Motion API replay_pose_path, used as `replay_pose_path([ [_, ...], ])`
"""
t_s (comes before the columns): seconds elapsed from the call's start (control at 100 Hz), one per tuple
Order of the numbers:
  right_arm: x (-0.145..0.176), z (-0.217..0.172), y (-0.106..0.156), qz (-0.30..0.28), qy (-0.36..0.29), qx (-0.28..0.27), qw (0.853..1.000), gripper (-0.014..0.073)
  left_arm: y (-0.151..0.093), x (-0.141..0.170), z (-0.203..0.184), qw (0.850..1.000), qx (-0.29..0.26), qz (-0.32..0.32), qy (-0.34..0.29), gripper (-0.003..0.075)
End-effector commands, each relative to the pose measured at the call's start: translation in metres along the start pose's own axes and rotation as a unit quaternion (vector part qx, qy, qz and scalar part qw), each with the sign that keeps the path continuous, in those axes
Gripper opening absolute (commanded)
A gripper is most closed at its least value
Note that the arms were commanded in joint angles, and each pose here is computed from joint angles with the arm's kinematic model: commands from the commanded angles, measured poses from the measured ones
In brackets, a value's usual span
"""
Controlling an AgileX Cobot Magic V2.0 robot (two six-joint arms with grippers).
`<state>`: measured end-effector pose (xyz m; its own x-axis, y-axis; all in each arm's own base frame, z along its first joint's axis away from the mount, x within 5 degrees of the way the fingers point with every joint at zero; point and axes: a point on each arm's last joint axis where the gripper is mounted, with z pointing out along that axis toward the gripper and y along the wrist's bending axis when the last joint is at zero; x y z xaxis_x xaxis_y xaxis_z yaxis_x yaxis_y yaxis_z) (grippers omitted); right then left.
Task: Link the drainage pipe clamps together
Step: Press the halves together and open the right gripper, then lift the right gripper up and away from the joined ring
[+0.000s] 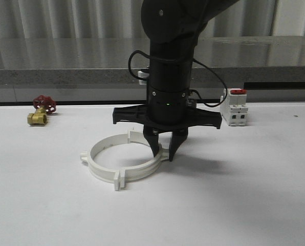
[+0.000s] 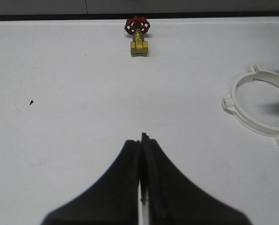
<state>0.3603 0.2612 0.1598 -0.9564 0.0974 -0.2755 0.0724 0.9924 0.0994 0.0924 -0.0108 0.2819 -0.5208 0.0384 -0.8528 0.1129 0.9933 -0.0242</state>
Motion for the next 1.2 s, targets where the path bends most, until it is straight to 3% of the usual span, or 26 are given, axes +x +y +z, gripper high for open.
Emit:
replay_pose_path([
  [0.0, -0.011, -0.032, 0.007, 0.002, -0.040, -0.036, 0.999, 0.0074, 0.000, -0.013, -0.004, 0.999, 0.000, -0.005, -0.046, -0.0021],
  [0.13, -0.011, -0.032, 0.007, 0.003, -0.040, -0.036, 0.999, 0.0117, 0.000, -0.013, -0.004, 0.999, 0.000, -0.005, -0.046, -0.0021],
  [0.35, -0.012, -0.032, 0.009, 0.003, -0.047, -0.045, 0.998, 0.0283, 0.000, -0.013, -0.004, 0.999, 0.000, -0.005, -0.046, -0.0021],
  [0.56, -0.013, -0.032, 0.011, 0.008, -0.051, -0.056, 0.997, 0.0388, 0.000, -0.013, -0.004, 0.999, 0.000, -0.005, -0.046, -0.0021],
  [0.76, -0.013, -0.034, 0.011, 0.006, -0.054, -0.059, 0.997, 0.0397, 0.000, -0.013, -0.004, 0.999, 0.000, -0.005, -0.046, -0.0021],
  [0.94, -0.018, -0.056, 0.009, -0.044, -0.078, -0.071, 0.993, 0.0397, 0.000, -0.013, -0.004, 0.999, 0.000, -0.005, -0.046, -0.0021],
  [1.19, -0.037, -0.100, -0.017, -0.083, -0.122, -0.073, 0.986, 0.0395, 0.000, -0.013, -0.004, 0.999, 0.000, -0.005, -0.046, -0.0021],
])
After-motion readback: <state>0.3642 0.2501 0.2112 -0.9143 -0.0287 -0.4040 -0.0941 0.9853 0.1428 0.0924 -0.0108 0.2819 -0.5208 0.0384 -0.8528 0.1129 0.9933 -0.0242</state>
